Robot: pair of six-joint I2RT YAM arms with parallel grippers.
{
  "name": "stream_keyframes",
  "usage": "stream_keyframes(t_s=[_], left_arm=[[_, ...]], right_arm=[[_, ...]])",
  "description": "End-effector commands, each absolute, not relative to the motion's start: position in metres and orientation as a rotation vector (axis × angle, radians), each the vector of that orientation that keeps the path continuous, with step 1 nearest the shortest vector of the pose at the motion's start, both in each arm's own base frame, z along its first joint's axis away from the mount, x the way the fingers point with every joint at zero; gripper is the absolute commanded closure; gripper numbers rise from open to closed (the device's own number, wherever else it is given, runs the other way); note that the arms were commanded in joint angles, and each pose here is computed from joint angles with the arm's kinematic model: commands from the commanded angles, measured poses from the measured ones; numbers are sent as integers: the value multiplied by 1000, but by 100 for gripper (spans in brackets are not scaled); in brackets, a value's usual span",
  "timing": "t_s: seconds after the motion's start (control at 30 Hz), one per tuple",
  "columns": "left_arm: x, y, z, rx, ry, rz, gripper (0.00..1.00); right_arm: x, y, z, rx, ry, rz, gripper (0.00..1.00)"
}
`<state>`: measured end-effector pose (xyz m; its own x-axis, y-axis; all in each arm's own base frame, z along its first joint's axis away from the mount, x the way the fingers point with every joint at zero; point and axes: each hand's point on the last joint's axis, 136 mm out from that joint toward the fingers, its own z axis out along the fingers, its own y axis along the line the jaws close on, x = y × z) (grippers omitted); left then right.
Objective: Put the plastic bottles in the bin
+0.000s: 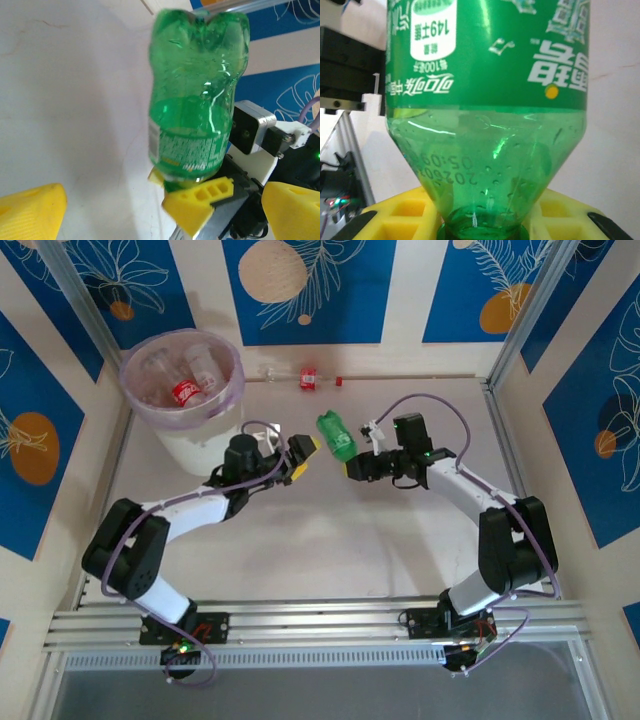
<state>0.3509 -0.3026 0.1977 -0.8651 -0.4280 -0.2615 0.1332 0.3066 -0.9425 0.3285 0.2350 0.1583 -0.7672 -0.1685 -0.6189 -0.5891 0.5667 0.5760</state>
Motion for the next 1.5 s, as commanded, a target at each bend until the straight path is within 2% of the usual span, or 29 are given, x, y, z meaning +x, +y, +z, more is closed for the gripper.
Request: stream_keyframes(t_s=[0.0,0.23,0.3,0.4,0.47,0.57,0.63,0.77,0.8,0.87,0.93,1.07,1.2,1.37,1.47], left_arm=[[351,-319,215,-164,2067,-1622,0],[359,-334,217,-174,2046,-1657,1],[359,-338,217,-178,2041,-1680,9],[359,-339,214,-196,2040,-1691,28],[360,-339,213,-198,2042,-1689,35],[361,-339,215,-202,2040,-1687,43],[361,-339,215,-189,2050,-1664,44],[365,-335,226,-144,2064,-1590,48],[367,-333,230,-131,2067,-1564,52],[371,-329,243,-98,2066,-1508,57],[376,-324,261,-57,2058,-1454,58],[383,-311,322,33,1974,-1414,59],[405,-266,386,67,1922,-1300,73],[432,-176,443,-4,1869,-1058,85],[446,-114,466,-107,1816,-919,100]], right_arm=[[302,253,168,-727,2256,1217,71],[289,266,168,-762,2258,1259,71],[288,267,166,-764,2268,1253,71],[288,266,164,-758,2276,1242,70],[288,266,165,-760,2273,1240,69],[287,265,166,-761,2277,1235,56],[287,262,169,-756,2279,1220,39],[289,249,184,-725,2261,1175,13],[289,243,189,-710,2257,1158,8],[291,231,201,-661,2244,1126,7],[297,212,213,-543,2242,1108,3],[308,177,218,-330,2258,1076,3],[314,159,199,-248,2309,1026,4],[316,153,185,-202,2350,1000,4],[318,152,179,-188,2361,1003,4]])
